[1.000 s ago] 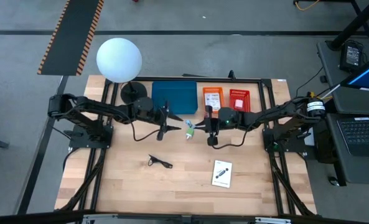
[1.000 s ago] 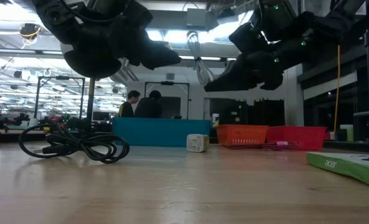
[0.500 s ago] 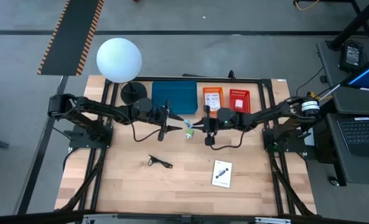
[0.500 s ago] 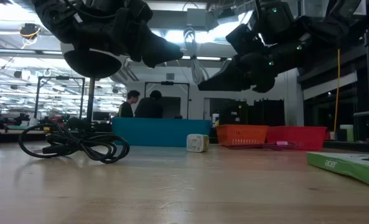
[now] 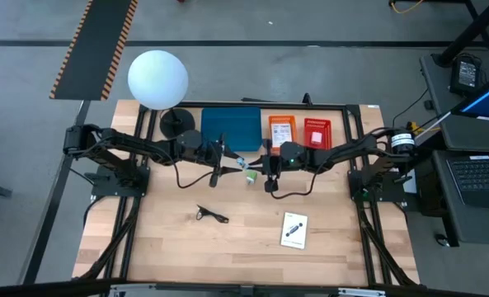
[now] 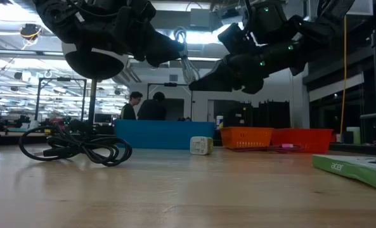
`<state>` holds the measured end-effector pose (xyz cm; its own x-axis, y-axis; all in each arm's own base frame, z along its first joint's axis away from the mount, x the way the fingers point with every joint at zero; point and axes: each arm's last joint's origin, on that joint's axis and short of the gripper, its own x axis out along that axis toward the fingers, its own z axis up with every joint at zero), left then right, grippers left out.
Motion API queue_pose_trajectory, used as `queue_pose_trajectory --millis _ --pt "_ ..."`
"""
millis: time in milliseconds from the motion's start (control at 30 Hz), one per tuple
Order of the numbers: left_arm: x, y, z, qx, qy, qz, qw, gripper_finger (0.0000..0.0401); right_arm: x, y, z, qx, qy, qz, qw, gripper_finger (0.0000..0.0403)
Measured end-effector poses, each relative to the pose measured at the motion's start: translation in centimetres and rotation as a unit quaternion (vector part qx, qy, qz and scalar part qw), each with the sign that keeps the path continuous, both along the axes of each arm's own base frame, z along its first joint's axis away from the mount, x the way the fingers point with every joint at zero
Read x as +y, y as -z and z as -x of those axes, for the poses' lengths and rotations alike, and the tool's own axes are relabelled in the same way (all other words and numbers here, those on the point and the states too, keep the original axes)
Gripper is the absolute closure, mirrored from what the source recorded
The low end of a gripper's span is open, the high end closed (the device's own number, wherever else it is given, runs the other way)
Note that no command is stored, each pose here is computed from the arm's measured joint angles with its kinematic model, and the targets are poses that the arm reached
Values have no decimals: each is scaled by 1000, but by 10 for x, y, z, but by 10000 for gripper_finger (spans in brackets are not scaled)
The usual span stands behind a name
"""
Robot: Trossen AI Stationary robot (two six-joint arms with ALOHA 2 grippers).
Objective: Pick and place items into bin
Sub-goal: Put the light blue charger cable into the blue bin
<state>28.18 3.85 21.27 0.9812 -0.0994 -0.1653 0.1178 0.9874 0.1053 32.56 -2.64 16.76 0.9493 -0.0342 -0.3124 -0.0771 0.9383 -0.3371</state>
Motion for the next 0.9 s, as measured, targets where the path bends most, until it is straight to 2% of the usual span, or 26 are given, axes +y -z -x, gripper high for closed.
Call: queue_pose_trajectory --millis 200,467,667,900 --pt "0 -4 -1 -20 0 -3 1000 265 0 1 0 0 0 0 1000 403" --pt "0 -4 -1 -21 11 -25 999 383 0 0 -1 -3 0 -1 1000 403" --pt "-2 -3 -1 -19 20 -51 998 387 0 1 -1 -1 7 -20 1000 399" --pt "4 -2 0 -16 -1 -55 998 387 0 1 -1 -2 15 -34 999 364"
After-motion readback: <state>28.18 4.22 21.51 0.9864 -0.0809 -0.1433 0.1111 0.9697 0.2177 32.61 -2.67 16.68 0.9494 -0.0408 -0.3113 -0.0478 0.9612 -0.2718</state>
